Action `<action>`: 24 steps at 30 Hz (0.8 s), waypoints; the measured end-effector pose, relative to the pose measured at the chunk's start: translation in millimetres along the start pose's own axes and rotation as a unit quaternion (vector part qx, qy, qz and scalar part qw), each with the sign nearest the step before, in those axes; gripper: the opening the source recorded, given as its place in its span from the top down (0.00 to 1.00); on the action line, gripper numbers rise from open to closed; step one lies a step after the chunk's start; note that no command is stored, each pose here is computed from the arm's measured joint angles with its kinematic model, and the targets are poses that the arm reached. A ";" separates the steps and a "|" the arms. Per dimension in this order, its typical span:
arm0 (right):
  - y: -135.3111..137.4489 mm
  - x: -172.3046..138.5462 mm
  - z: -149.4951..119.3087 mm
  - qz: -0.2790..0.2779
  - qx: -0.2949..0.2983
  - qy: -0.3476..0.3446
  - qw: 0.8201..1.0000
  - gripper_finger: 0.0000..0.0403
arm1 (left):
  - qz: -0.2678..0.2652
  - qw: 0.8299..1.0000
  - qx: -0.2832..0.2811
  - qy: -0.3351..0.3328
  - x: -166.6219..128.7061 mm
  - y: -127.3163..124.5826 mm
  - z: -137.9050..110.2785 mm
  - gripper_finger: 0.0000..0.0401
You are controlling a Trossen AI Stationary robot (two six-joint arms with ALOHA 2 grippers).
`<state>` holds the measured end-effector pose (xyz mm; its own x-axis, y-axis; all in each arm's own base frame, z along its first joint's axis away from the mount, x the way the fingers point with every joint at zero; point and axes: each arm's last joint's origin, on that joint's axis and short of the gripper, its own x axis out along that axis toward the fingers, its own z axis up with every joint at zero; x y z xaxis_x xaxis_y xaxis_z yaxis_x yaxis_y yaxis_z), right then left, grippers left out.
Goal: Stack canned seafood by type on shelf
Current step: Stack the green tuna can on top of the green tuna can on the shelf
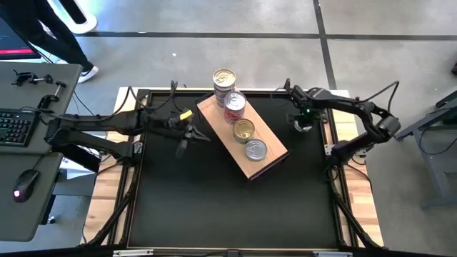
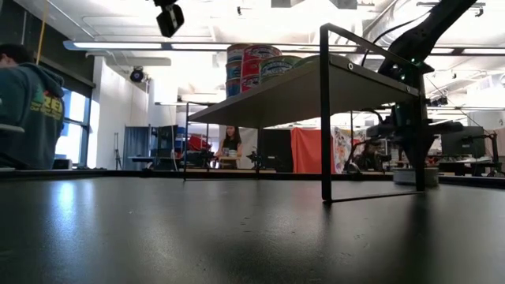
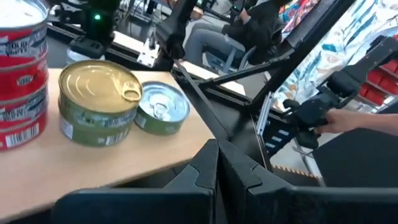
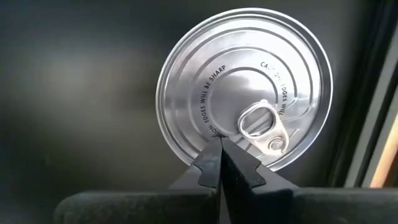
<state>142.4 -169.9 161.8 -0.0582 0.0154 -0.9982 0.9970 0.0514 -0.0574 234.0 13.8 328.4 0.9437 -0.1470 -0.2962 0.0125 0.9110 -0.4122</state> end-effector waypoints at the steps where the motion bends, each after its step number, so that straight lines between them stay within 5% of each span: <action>1: 2.1 0.4 -6.0 -0.002 -0.002 0.002 1.000 1.00 | 0.000 1.000 -0.001 0.004 -2.1 -1.0 -0.7 1.00; 19: 0.1 -9.4 -111.5 0.016 -0.006 0.045 0.999 1.00 | -0.028 0.997 0.024 0.068 -20.7 -22.5 -17.5 1.00; 24: 9.7 -13.0 -124.1 0.048 -0.031 0.009 0.998 1.00 | -0.030 0.997 0.013 0.065 -20.6 -23.7 -17.0 1.00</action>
<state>146.5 -45.7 176.5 0.0360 0.0407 -0.9985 0.9931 0.1101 0.0403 208.7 -11.4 329.6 0.8900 -0.2490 -0.3819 0.0783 0.9087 -0.4100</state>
